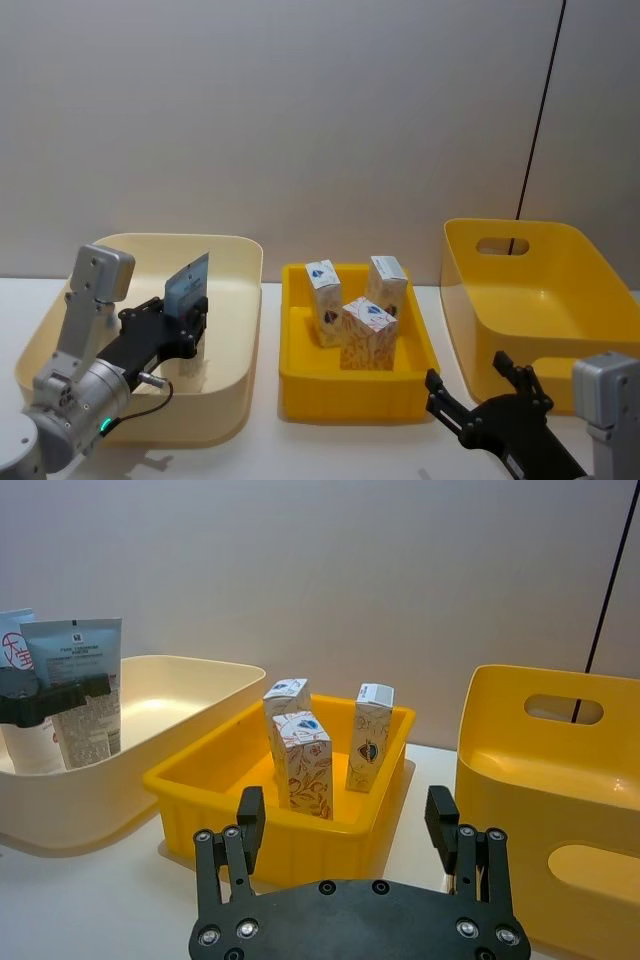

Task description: Bimanual collaborative sorting of washing and personal care products

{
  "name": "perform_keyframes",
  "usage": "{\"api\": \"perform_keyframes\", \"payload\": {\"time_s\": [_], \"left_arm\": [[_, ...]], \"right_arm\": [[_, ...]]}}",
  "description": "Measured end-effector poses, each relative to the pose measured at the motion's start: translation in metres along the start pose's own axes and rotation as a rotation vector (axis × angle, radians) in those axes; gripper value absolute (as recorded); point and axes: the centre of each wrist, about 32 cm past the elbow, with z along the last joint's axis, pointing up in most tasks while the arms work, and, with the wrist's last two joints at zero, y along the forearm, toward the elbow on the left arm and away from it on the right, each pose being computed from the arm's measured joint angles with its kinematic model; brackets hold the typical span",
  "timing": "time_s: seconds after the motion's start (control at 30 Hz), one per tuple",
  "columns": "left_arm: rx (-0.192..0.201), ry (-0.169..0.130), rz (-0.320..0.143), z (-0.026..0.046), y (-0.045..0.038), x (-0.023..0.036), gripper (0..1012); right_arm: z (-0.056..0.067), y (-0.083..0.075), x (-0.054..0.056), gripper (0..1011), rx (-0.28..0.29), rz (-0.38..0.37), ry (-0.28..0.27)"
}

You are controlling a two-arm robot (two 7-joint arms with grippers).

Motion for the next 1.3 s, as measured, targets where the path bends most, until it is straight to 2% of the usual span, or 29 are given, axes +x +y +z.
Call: {"api": "perform_keyframes", "payload": {"time_s": [0.27, 0.43, 0.5, 0.53, 0.63, 0.7, 0.73, 0.8, 0.93, 1.13, 1.3], "left_arm": [[-0.009, 0.001, -0.003, -0.0003, 0.0004, 0.0005, 244], [-0.037, 0.003, -0.010, 0.0005, 0.0016, 0.0019, 241], [-0.066, 0.006, -0.020, 0.0033, 0.0024, 0.0035, 240], [-0.066, 0.006, -0.020, 0.0033, 0.0024, 0.0035, 241], [-0.109, 0.010, -0.044, 0.0099, 0.0032, 0.0066, 240], [-0.124, 0.010, -0.055, 0.0132, 0.0032, 0.0079, 240], [-0.143, 0.013, -0.071, 0.0173, 0.0031, 0.0092, 241], [-0.157, 0.016, -0.084, 0.0202, 0.0030, 0.0102, 241], [-0.204, 0.028, -0.136, 0.0315, 0.0018, 0.0123, 241], [-0.245, 0.049, -0.201, 0.0419, -0.0006, 0.0120, 240], [-0.273, 0.074, -0.273, 0.0495, -0.0042, 0.0088, 240]], "right_arm": [[0.000, 0.000, 0.000, 1001, 0.000, 0.000, 0.000], [0.000, 0.000, 0.000, 1001, 0.000, 0.000, 0.000], [0.000, 0.000, 0.000, 1001, 0.000, 0.000, 0.000], [0.000, 0.000, 0.000, 1001, 0.000, 0.000, 0.000], [0.000, 0.000, 0.000, 1001, 0.000, 0.000, 0.000], [0.000, 0.000, 0.000, 1001, 0.000, 0.000, 0.000], [0.000, 0.000, 0.000, 1001, 0.000, 0.000, 0.000], [0.000, 0.000, 0.000, 1001, 0.000, 0.000, 0.000], [0.000, 0.000, 0.000, 1001, 0.000, 0.000, 0.000], [0.000, 0.000, 0.000, 1001, 0.000, 0.000, 0.000], [0.000, 0.000, 0.000, 1001, 0.000, 0.000, 0.000]]}}
